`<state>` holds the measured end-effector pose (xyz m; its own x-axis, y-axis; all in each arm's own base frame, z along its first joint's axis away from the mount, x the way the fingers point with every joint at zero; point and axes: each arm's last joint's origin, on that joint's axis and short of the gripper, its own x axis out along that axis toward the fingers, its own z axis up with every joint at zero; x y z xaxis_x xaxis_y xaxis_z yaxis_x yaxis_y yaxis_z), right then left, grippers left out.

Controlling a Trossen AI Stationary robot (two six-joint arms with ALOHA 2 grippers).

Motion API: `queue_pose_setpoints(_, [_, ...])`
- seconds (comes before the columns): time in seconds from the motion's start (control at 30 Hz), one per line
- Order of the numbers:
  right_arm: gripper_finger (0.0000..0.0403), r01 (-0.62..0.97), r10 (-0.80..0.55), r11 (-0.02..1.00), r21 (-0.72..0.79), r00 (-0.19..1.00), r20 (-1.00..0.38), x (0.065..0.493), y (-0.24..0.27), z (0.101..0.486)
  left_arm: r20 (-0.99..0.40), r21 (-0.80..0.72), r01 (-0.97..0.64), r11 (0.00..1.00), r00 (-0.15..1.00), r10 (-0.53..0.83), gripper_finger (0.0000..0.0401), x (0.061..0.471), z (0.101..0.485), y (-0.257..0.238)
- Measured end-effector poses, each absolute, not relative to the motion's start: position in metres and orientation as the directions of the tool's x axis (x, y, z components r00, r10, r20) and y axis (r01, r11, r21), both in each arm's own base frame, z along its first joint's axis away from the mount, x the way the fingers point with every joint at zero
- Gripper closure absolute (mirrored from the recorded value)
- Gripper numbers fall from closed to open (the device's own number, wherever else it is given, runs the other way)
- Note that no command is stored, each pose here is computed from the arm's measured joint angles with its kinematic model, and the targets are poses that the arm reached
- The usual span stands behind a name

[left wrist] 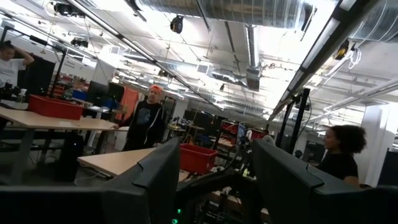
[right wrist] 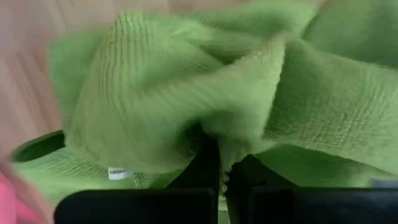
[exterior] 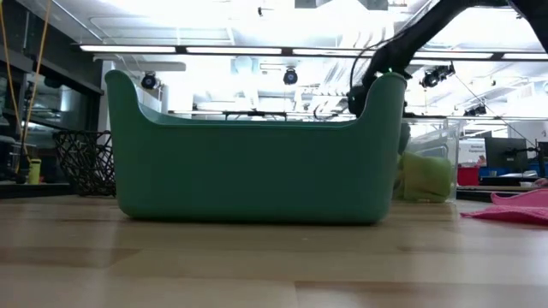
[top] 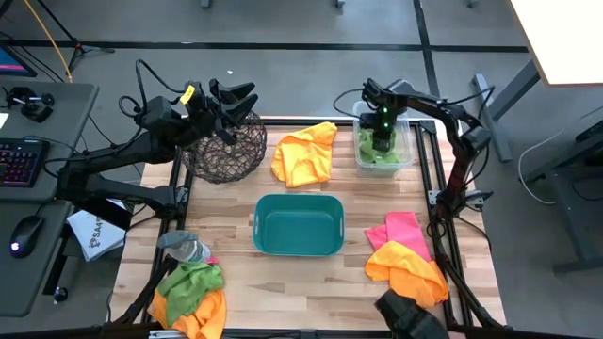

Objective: Sort microfiber towel by color & place in baskets
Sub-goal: Put the right green microfiber cloth into the transparent bin, then put the green microfiber cloth into the transparent bin

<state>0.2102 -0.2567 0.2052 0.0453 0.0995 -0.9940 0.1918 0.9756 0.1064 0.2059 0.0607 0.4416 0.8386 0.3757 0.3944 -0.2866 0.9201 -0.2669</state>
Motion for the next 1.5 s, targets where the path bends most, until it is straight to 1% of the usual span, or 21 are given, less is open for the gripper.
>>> queue_pose_setpoints(0.1, [0.0403,0.175,0.107,0.978,0.111,0.030,-0.994,0.205,-0.246,0.185,0.394,-0.267,-0.287,0.920,0.839,0.376,0.0215,0.206,0.442,0.061])
queue_pose_setpoints(0.23, [0.0403,0.156,0.085,0.984,0.084,0.001,-0.996,0.200,-0.236,0.170,0.394,-0.269,-0.292,0.918,0.836,0.381,0.0215,0.206,0.442,0.061])
queue_pose_setpoints(0.37, [0.0403,0.158,0.092,0.983,0.090,-0.006,-0.996,0.198,-0.233,0.163,0.392,-0.275,-0.307,0.911,0.829,0.398,0.0215,0.206,0.441,0.061])
queue_pose_setpoints(0.47, [0.0398,0.209,0.079,0.975,0.079,0.007,-0.997,0.199,-0.234,0.162,0.396,-0.268,-0.317,0.910,0.825,0.404,0.0215,0.205,0.442,0.062])
queue_pose_setpoints(0.57, [0.0366,0.266,0.087,0.960,0.084,0.001,-0.996,0.200,-0.235,0.166,0.399,-0.259,-0.327,0.909,0.821,0.409,0.0215,0.205,0.442,0.062])
queue_pose_setpoints(0.7, [0.0292,0.317,0.155,0.938,0.138,-0.027,-0.988,0.199,-0.231,0.176,0.398,-0.301,-0.303,0.904,0.822,0.408,0.0215,0.205,0.442,0.061])
queue_pose_setpoints(0.87, [0.0206,0.318,0.156,0.940,0.128,-0.064,-0.986,0.201,-0.236,0.198,0.398,-0.290,-0.298,0.909,0.827,0.398,0.0215,0.205,0.442,0.061])
queue_pose_setpoints(1.0, [0.0166,0.328,0.126,0.938,0.111,-0.026,-0.992,0.209,-0.244,0.229,0.398,-0.268,-0.311,0.912,0.826,0.399,0.0215,0.205,0.442,0.061])
queue_pose_setpoints(1.17, [0.0154,0.391,0.021,0.919,0.050,0.079,-0.997,0.220,-0.256,0.274,0.363,-0.258,-0.322,0.911,0.841,0.400,0.0215,0.207,0.439,0.061])
queue_pose_setpoints(1.33, [0.0153,0.444,-0.057,0.896,0.028,0.178,-0.982,0.225,-0.261,0.315,0.247,-0.263,-0.300,0.917,0.898,0.365,0.0215,0.212,0.427,0.059])
queue_pose_setpoints(1.4, [0.0153,0.466,-0.049,0.882,0.073,0.245,-0.968,0.226,-0.260,0.331,0.177,-0.285,-0.273,0.919,0.927,0.331,0.0215,0.214,0.420,0.057])
queue_pose_setpoints(1.5, [0.0153,0.481,0.018,0.853,0.204,0.364,-0.931,0.228,-0.254,0.355,0.023,-0.347,-0.241,0.907,0.964,0.265,0.0215,0.217,0.405,0.054])
